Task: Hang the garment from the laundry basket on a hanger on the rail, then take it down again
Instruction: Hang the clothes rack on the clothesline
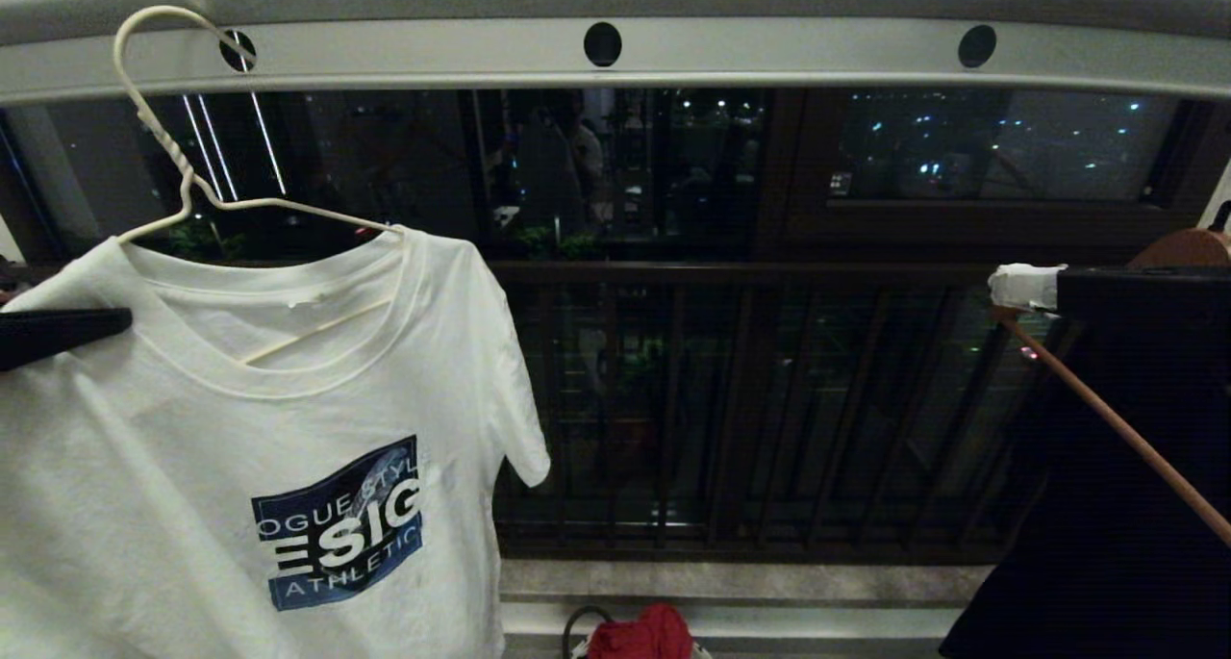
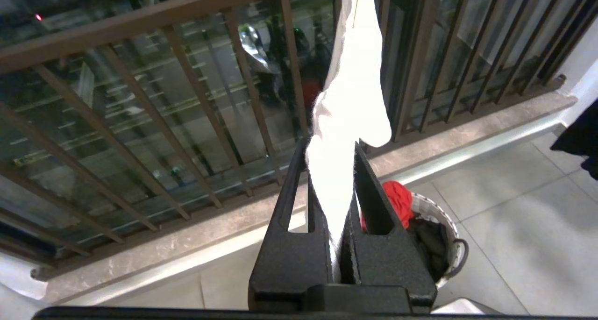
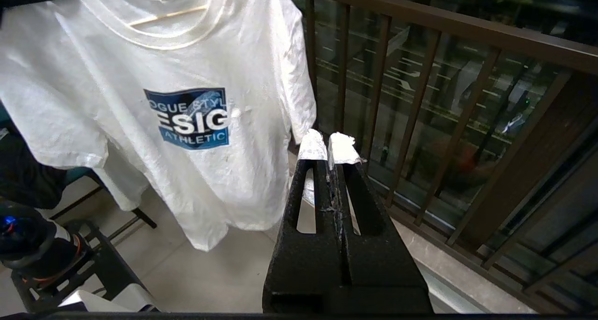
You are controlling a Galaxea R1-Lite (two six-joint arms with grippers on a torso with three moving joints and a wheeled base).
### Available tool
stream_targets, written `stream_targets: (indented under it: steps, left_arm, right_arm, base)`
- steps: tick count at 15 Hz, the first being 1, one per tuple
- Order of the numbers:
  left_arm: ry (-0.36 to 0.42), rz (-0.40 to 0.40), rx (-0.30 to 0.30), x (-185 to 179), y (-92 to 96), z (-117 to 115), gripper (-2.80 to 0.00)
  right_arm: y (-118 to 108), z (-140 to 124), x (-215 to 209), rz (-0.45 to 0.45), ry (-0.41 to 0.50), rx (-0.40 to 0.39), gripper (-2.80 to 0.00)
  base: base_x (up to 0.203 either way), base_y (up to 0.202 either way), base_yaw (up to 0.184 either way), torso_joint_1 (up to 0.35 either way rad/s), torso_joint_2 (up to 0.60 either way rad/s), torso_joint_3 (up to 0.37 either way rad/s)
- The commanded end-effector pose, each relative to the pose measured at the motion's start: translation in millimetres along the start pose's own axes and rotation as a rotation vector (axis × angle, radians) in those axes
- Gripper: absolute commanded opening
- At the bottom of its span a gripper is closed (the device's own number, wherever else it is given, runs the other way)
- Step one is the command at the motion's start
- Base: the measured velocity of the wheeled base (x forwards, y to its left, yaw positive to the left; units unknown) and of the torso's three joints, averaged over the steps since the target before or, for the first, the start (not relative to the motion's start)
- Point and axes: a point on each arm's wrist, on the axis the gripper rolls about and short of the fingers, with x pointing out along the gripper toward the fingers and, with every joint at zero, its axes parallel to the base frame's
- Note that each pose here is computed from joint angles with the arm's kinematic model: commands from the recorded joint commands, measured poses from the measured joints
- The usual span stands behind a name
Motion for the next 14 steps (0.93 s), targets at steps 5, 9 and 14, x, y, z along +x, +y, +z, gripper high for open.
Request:
stream_targets:
  steps: [5,9,14]
  left_arm:
    - [0.046,-0.016,-0.023,15,5.4,-7,-2.8]
    - [0.041,-0.02,0.006,11,1.5,-9,0.0]
    - [0.005,-0.007,0.028,-3,-9.4,-3,0.0]
  right_arm:
    - [0,0,0,0.001,-0.001,0.0,-2.8]
    - [0,0,2,0.001,0.003,0.001,-2.8]
    - [0,1,2,-0.001,0.002,0.001,-2.8]
  base:
    - [0.0,0.0,0.0,0.0,0.0,0.0]
    - [0.0,0.0,0.0,0.0,0.0,0.0]
    - [0.0,0.0,0.0,0.0,0.0,0.0]
